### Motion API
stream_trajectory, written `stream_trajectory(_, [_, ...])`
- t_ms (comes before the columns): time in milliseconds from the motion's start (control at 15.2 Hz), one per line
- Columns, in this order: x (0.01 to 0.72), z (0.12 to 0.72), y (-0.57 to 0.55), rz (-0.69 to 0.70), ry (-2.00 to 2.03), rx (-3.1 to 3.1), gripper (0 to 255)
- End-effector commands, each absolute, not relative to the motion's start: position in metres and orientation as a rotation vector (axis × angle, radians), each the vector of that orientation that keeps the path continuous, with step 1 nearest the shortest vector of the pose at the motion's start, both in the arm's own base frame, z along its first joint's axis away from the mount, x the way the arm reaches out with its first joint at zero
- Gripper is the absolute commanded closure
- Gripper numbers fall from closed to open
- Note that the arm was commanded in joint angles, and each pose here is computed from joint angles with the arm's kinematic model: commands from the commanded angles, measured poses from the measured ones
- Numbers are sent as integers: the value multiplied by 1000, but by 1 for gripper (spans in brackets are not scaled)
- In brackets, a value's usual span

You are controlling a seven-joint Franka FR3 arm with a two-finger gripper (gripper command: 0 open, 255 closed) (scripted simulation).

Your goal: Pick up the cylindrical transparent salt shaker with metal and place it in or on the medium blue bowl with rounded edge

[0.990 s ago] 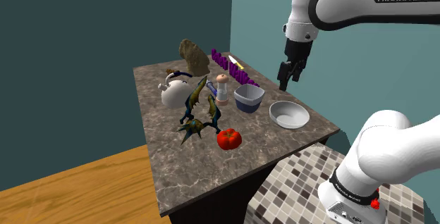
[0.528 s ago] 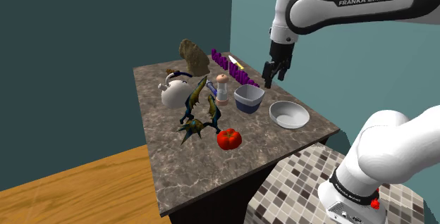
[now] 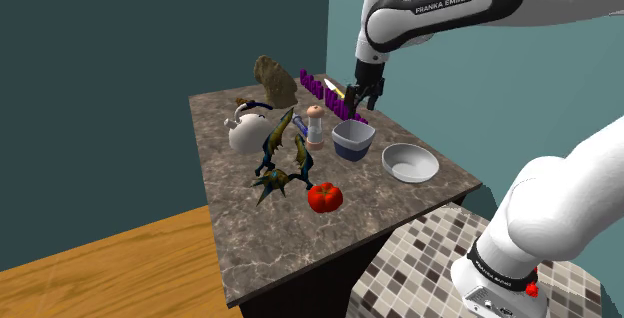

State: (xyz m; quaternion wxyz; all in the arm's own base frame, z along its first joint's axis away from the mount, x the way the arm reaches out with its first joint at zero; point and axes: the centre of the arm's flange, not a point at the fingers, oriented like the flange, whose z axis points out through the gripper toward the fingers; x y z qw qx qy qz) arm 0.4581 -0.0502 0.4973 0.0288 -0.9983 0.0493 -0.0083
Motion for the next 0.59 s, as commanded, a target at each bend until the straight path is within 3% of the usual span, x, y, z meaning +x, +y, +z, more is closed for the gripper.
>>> stream_trajectory(0, [484, 490, -58, -41, 163, -3073, 0])
stream_trajectory(528, [578, 462, -85, -93, 205, -3038, 0])
